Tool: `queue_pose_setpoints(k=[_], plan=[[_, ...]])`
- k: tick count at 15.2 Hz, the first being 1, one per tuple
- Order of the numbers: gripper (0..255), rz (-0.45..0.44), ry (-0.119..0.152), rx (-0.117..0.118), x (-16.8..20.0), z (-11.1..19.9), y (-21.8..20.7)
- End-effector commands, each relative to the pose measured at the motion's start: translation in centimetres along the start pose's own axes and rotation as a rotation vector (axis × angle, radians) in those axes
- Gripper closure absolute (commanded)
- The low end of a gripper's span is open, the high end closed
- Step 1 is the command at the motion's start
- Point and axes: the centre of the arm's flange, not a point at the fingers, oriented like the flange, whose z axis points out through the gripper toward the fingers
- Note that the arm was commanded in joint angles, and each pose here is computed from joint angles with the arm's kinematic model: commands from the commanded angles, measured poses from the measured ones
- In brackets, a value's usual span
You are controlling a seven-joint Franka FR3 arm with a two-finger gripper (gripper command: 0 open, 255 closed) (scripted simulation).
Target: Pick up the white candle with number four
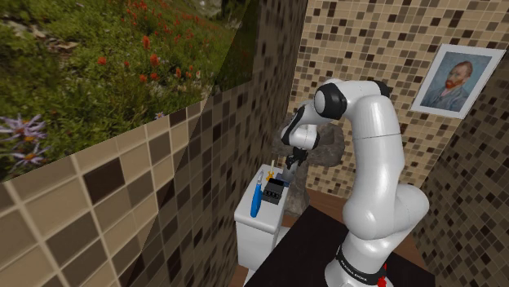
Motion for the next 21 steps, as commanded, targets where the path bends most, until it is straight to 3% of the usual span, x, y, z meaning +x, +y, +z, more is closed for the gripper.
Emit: queue_pose_setpoints(k=[1, 8, 21], plan=[[255, 0.0, -0.001, 0.0, 0.0, 0.1, 0.0], [255, 0.0, -0.001, 0.0, 0.0, 0.1, 0.0], [255, 0.0, -0.001, 0.0, 1.1, -6.6, 0.3]])
